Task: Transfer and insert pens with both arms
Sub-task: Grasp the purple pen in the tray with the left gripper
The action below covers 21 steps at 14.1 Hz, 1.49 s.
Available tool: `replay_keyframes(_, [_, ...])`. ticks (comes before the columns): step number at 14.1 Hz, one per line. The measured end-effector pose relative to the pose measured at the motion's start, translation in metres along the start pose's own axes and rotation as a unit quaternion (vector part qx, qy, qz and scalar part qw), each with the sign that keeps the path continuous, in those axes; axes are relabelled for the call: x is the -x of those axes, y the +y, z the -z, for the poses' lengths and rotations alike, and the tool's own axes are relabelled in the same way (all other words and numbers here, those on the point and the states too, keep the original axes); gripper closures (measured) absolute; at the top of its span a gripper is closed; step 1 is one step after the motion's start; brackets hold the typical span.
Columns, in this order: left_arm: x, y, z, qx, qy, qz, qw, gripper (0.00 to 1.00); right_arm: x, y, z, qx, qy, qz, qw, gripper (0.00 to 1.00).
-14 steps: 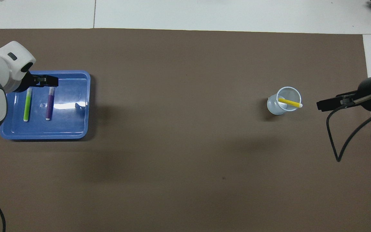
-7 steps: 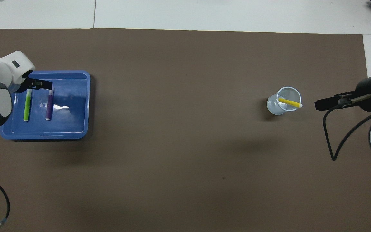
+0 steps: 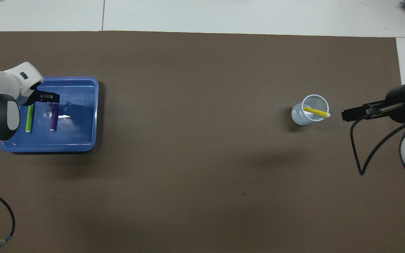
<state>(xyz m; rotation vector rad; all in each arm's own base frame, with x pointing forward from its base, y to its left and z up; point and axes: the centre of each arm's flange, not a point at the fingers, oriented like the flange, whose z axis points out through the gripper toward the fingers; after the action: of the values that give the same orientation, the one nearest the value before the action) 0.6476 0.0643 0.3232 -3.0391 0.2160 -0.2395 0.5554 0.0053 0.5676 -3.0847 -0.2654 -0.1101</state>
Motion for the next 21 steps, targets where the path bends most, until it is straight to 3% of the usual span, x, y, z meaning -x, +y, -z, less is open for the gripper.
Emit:
replay_keyframes(4, [0.007, 0.000, -0.011, 0.001, -0.005, 0.001, 1.000, 0.28, 0.000, -0.003, -0.001, -0.001, -0.003, 0.002, 1.000, 0.00])
replay_keyframes(9, [0.011, 0.005, -0.016, 0.004, -0.012, -0.002, 1.000, 0.41, 0.000, -0.013, -0.004, -0.002, -0.006, 0.010, 1.000, 0.00])
replay_keyframes(13, [0.015, 0.008, -0.020, 0.006, -0.015, -0.003, 1.000, 0.44, 0.003, -0.013, -0.005, -0.002, -0.011, 0.009, 1.000, 0.00])
replay_keyframes(15, [0.013, 0.013, -0.019, 0.007, -0.013, -0.006, 1.000, 0.66, 0.004, -0.012, -0.005, -0.002, -0.011, 0.008, 1.000, 0.00])
replay_keyframes(16, [0.013, 0.016, -0.018, 0.008, -0.014, -0.008, 1.000, 0.81, 0.004, -0.012, -0.005, -0.002, -0.012, 0.008, 1.000, 0.00])
replay_keyframes(21, [0.011, 0.018, -0.016, 0.008, -0.020, -0.010, 1.000, 0.83, 0.004, -0.011, -0.005, -0.002, -0.012, 0.007, 1.000, 0.00])
